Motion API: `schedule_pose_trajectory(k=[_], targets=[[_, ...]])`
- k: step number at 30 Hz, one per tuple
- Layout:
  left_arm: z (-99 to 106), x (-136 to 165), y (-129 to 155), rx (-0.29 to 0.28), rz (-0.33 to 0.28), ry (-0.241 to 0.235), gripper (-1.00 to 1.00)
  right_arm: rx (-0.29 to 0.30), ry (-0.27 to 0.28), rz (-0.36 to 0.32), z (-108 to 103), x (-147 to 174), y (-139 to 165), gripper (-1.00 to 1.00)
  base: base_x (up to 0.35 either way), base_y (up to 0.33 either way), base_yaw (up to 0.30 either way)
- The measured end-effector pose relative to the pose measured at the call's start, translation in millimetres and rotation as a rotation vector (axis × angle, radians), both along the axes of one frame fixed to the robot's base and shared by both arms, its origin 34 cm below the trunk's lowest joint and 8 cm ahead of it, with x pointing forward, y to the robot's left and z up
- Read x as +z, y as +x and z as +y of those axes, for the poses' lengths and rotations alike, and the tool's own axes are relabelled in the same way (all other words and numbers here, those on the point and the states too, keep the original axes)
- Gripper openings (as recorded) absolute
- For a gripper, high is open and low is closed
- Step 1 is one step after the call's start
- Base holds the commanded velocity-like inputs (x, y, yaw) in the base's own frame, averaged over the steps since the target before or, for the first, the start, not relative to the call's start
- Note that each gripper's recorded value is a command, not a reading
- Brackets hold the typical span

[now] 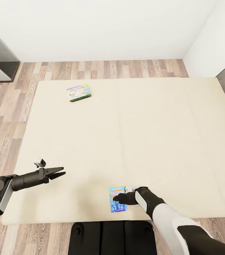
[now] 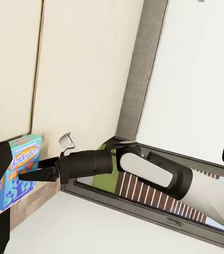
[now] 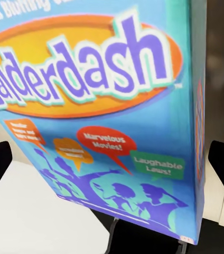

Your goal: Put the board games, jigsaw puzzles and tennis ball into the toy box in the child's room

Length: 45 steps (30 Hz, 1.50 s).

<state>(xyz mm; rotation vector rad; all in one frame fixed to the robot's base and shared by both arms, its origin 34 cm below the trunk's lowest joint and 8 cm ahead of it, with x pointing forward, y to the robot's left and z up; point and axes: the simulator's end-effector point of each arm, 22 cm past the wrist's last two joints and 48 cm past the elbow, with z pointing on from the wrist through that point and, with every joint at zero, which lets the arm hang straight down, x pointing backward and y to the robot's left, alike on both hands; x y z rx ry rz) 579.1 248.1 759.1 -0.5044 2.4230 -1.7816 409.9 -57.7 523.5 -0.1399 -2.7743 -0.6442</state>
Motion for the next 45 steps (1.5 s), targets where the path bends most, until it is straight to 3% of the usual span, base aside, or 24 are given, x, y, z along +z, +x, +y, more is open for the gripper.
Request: schedule_pose_trajectory(k=[32, 36, 43, 45], targets=[[0.0, 0.0, 0.0, 0.0, 0.0, 0.0, 1.0, 0.022, -0.003, 0.036, -1.9, 1.9, -8.9, 1.0, 0.0, 0.032, 0.0], [0.0, -0.3, 0.1, 0.0, 0.001, 0.0, 1.0, -0.024, 0.009, 0.008, 3.0, 0.9, 0.3, 1.0, 0.0, 0.008, 0.0], [0.0, -0.3, 0.1, 0.0, 0.001, 0.0, 1.0, -0.02, 0.006, -0.009, 2.3, -0.2, 3.5, 1.0, 0.0, 0.017, 0.0], [0.0, 0.2, -0.1, 0.0, 0.0, 0.0, 1.0, 0.004, -0.004, -0.014, -1.0, -0.9, 2.5, 1.0, 0.0, 0.114, 0.0]])
